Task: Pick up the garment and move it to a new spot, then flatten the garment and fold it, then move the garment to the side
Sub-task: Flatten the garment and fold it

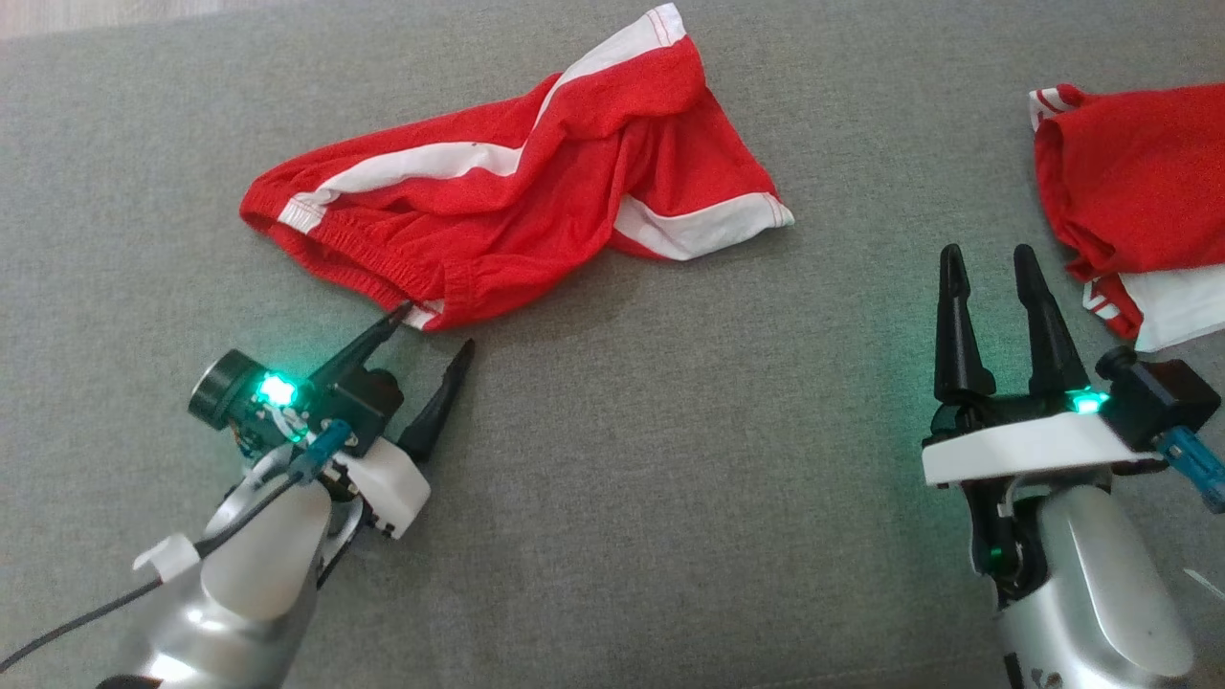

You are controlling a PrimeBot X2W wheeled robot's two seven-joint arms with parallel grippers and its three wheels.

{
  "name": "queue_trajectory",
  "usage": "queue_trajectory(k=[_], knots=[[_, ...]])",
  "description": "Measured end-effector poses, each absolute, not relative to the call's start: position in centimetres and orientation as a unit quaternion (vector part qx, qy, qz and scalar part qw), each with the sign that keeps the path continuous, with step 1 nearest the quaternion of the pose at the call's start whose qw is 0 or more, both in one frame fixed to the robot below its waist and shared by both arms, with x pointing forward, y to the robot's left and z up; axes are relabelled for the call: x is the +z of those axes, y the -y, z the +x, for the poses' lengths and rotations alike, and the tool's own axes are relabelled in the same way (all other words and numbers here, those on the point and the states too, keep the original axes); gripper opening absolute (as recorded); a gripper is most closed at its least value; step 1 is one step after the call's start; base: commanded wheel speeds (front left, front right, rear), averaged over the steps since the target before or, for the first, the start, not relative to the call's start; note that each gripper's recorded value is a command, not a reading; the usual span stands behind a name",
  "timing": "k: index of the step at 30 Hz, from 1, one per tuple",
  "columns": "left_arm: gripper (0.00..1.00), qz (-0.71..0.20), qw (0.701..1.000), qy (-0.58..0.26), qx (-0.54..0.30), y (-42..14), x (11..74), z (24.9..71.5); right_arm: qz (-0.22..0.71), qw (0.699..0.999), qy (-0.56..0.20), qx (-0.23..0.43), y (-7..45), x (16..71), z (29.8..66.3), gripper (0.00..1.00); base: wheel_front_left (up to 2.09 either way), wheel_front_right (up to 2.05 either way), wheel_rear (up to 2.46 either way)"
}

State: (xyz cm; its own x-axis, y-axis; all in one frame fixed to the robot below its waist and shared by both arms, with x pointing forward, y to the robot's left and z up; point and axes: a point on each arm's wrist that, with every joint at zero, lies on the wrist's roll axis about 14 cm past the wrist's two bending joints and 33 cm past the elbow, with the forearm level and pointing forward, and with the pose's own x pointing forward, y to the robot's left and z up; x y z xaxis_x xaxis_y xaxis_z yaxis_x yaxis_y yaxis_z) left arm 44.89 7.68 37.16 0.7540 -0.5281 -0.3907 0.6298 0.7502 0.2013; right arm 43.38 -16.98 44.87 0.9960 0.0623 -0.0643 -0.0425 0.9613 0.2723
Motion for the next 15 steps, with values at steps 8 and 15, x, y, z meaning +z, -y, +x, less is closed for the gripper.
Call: queue_trajectory(k=[8,15], knots=[[0.12,0.157,0.924,-0.167,-0.306,-8.15,36.76,45.24,0.137,0.99,-0.038,0.026,16.98,44.75,43.37,1.0,0.0,0.0,0.0],[0.0,0.159,0.922,-0.171,-0.308,-8.12,36.72,45.46,0.14,0.989,-0.037,0.026,16.96,44.84,43.36,1.0,0.0,0.0,0.0]])
